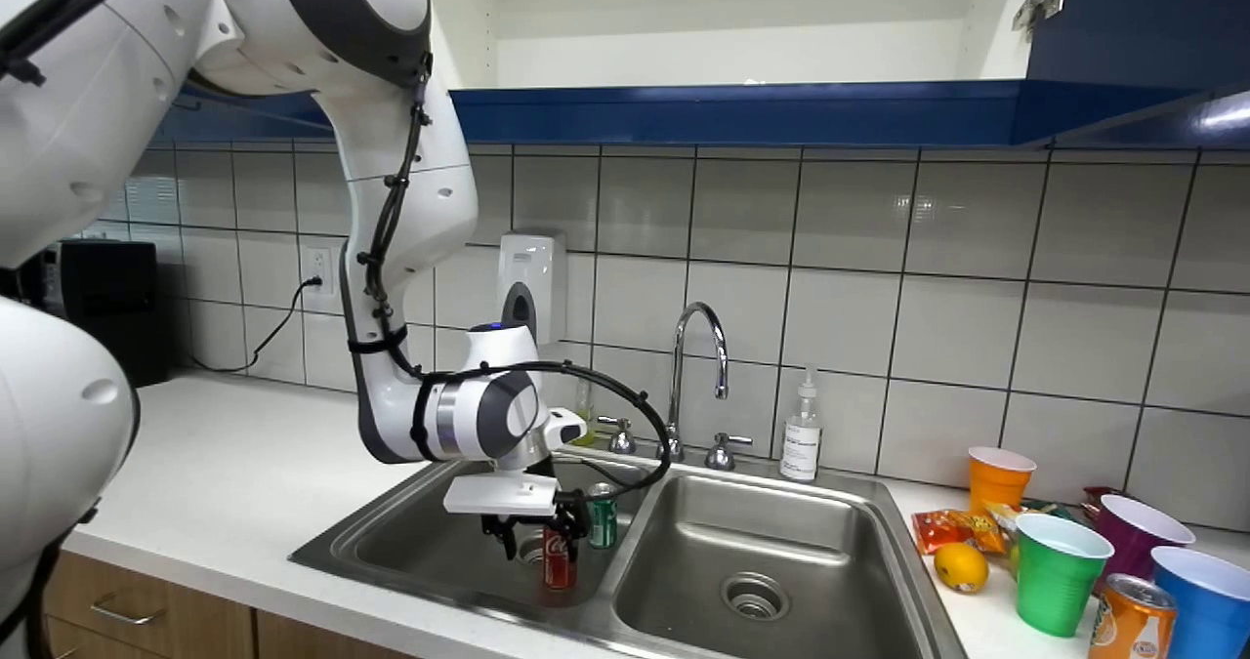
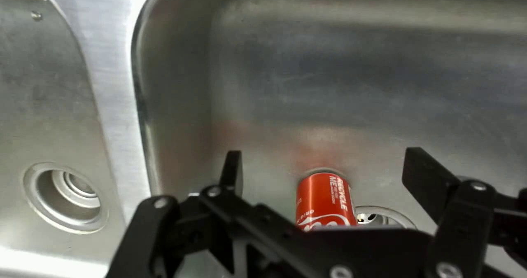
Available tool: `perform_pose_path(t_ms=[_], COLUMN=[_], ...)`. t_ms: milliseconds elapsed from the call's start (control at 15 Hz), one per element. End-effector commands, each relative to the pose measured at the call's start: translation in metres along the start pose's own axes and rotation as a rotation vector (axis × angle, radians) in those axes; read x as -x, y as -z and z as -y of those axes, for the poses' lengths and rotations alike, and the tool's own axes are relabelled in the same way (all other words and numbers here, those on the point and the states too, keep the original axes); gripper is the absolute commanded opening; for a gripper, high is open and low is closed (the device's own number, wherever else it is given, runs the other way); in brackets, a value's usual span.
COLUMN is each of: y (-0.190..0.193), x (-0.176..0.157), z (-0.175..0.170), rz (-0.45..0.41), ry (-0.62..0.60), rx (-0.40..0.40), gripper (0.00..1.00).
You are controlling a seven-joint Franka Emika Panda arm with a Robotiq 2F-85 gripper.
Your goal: Move the Cola can to the open cabinet
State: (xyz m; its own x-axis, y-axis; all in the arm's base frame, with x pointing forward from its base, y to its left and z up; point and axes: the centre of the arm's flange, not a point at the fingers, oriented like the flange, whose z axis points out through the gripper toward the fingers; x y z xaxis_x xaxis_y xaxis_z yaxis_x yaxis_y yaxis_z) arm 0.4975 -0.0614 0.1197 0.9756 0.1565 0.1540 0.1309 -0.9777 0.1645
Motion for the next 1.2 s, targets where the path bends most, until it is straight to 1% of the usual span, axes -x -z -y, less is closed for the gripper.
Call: perform_pose_path(t_ms=[0, 533, 1133], y=[-0.013, -0.032, -0.049], x=[-0.014, -0.03, -0.045], z=[0.003, 0.013, 0.019], rz=[-0.036, -0.064, -0.088], ry=[-0.028, -0.009, -0.021], rx=[0.041, 0.064, 0.097], gripper=[1.0, 1.0, 1.0])
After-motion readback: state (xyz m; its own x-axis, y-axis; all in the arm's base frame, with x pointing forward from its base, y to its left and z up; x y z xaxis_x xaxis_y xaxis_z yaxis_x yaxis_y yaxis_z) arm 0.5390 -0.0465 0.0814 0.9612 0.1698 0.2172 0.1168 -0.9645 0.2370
